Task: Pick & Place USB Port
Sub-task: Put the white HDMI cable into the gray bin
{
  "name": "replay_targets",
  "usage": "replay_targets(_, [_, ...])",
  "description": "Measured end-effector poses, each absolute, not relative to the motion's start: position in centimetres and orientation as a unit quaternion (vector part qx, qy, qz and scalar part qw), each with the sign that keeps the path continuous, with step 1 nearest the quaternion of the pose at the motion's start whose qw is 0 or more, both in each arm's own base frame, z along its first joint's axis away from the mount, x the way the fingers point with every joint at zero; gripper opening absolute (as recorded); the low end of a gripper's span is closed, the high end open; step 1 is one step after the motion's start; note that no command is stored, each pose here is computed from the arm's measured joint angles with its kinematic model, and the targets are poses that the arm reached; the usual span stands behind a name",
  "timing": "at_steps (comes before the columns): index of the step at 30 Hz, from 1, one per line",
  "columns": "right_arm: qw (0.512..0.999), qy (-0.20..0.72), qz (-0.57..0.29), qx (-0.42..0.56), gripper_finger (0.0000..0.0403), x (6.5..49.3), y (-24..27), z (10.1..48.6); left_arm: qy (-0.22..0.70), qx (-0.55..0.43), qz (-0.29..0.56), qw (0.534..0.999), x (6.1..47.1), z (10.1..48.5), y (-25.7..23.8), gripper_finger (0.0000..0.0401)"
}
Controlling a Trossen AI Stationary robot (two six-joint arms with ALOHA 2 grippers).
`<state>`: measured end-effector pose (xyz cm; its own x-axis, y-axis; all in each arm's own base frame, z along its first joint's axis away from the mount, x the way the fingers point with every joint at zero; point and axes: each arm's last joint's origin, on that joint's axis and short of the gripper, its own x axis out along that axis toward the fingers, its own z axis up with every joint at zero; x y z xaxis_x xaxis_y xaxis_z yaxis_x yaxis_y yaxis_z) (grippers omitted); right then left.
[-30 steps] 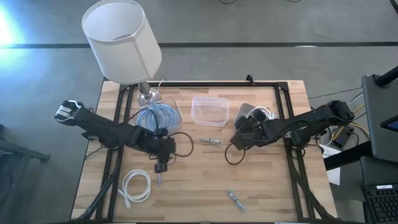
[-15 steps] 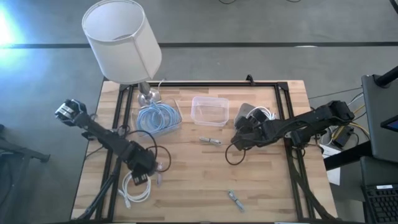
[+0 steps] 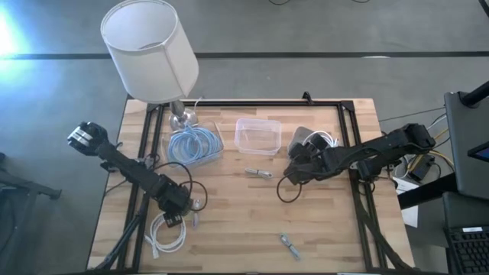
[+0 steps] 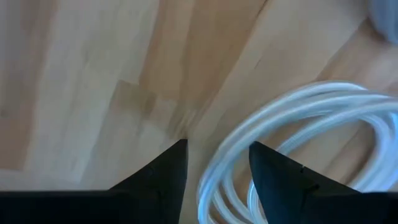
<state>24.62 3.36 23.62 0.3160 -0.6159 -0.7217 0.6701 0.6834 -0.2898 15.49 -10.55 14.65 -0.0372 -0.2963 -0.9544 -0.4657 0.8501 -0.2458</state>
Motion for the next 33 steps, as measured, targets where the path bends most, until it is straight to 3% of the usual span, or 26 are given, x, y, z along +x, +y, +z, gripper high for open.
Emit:
replay_targets(6, [0.811,0.429,-0.396,0.032,0.0172,24.6,3.4,23.6,0.733,-0.262,0.055,0.626,15.3,14.7,-10.5,0.0174])
replay_targets(12, [0.812,0.427,-0.396,0.034,0.0173,24.7,3.4,23.6,0.741,-0.25,0.061,0.62,16.1,17.6,-11.0,0.0174])
replay_targets(19, [0.814,0.427,-0.393,0.03,0.0173,24.8,3.4,23.6,0.718,-0.266,0.035,0.642,17.2,19.2,-11.8,0.0174])
replay_targets(33, [0.815,0.429,-0.389,0.025,0.0168,24.8,3.4,23.6,0.714,-0.294,0.038,0.634,15.8,14.8,-11.1,0.0174])
